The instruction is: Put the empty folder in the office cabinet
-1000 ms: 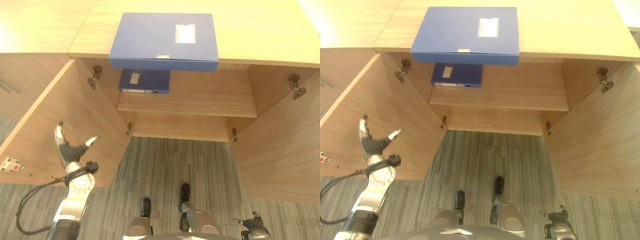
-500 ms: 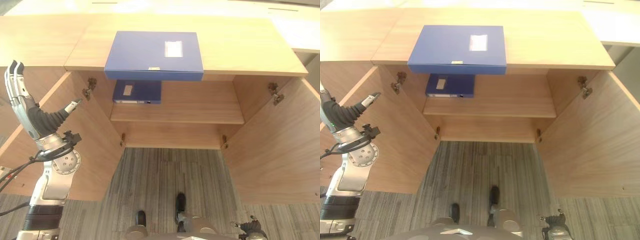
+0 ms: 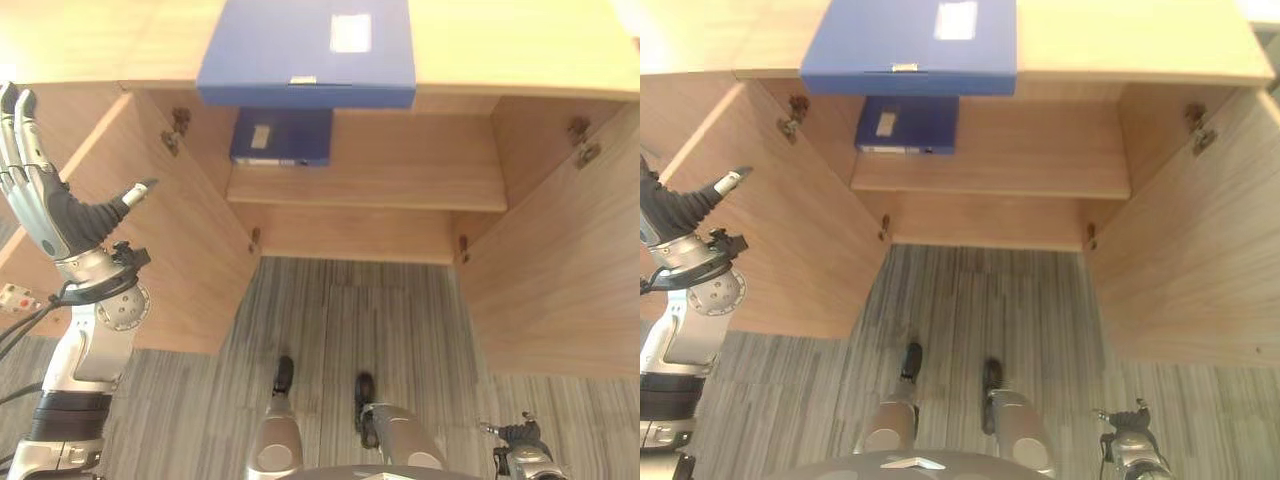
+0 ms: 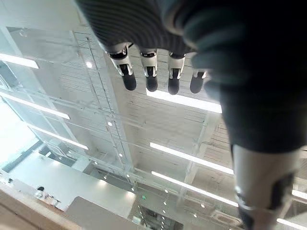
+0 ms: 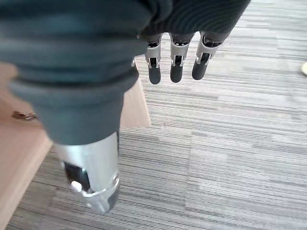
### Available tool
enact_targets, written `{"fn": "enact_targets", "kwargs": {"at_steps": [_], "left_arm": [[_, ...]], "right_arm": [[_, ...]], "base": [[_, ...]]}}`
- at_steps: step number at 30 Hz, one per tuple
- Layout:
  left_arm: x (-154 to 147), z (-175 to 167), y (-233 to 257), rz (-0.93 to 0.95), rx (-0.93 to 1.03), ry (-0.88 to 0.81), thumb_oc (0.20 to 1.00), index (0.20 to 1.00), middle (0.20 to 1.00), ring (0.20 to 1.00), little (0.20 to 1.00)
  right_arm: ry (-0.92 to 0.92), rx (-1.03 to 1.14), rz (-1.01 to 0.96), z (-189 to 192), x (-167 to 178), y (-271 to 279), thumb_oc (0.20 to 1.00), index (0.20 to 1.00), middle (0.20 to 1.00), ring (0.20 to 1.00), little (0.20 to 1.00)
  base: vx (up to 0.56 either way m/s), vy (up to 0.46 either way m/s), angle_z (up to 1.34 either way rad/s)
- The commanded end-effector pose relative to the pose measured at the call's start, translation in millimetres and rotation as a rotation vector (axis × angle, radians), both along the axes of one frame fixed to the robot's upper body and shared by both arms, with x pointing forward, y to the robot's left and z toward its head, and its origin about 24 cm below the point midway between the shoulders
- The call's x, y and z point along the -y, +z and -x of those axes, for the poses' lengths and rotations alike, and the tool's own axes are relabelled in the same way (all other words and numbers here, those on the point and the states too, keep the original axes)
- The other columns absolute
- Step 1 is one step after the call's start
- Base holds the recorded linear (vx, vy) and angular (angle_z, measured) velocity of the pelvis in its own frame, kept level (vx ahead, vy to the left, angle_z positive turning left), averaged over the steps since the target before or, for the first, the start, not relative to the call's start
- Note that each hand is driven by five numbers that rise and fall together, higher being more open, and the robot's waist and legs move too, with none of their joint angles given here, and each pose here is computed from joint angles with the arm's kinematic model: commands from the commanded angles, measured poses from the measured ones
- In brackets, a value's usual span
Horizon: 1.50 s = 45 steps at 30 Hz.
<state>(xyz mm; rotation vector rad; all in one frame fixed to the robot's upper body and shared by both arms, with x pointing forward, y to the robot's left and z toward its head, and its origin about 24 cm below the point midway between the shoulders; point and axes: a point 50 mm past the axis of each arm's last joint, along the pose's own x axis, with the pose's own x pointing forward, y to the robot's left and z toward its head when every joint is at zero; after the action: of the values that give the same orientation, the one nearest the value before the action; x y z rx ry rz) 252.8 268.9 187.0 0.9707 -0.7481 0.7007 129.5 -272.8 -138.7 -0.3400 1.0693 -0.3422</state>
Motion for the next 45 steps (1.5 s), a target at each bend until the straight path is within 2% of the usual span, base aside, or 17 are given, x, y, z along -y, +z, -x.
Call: {"fn": "enact_targets", "kwargs": {"at_steps": [1,7,20,27,35,45], "left_arm": [[-3.3,1.5,26.1,-0.073,0.111,0.018,1.0,1.0,1.0,1.0,1.0],[9.3,-5.5,26.2,-0.094,0.101,-0.027,1.0,1.0,1.0,1.0,1.0],[16.5,-12.7,47.4,-0.192,0.15,-0.019,1.0,1.0,1.0,1.0,1.0],[20.1,-36.0,81.0,-0.304,0.179,0.014,1.0,1.0,1.0,1.0,1.0],[31.1,-66.2,104.5,-0.45,0.121,0.05,1.0,1.0,1.0,1.0,1.0],[34.9,-81.4,97.4,-0.502,0.03,0.064,1.0,1.0,1.0,1.0,1.0]], "right_arm": [[0.085,0.064,-0.007,-19.4,-18.4,2.7,1.0,1.0,1.0,1.0,1.0],[0.075,0.097,-0.048,-24.2,-33.5,1.1,1.0,1.0,1.0,1.0,1.0],[0.06,0.029,-0.037,-8.1,-31.9,-6.0,1.0,1.0,1.0,1.0,1.0],[0.08,0.039,-0.035,-13.4,-30.6,-3.7,1.0,1.0,1.0,1.0,1.0],[0.071,0.065,-0.028,-19.0,-25.9,0.0,1.0,1.0,1.0,1.0,1.0],[0.05,0.046,-0.022,-13.5,-21.6,-1.4,1.0,1.0,1.0,1.0,1.0]], "base": [[0.01,0.058,-0.62],[0.01,0.044,-0.16],[0.0,0.016,-0.01],[0.0,0.0,0.0],[0.0,0.016,-0.03],[0.0,0.006,-0.07]]}}
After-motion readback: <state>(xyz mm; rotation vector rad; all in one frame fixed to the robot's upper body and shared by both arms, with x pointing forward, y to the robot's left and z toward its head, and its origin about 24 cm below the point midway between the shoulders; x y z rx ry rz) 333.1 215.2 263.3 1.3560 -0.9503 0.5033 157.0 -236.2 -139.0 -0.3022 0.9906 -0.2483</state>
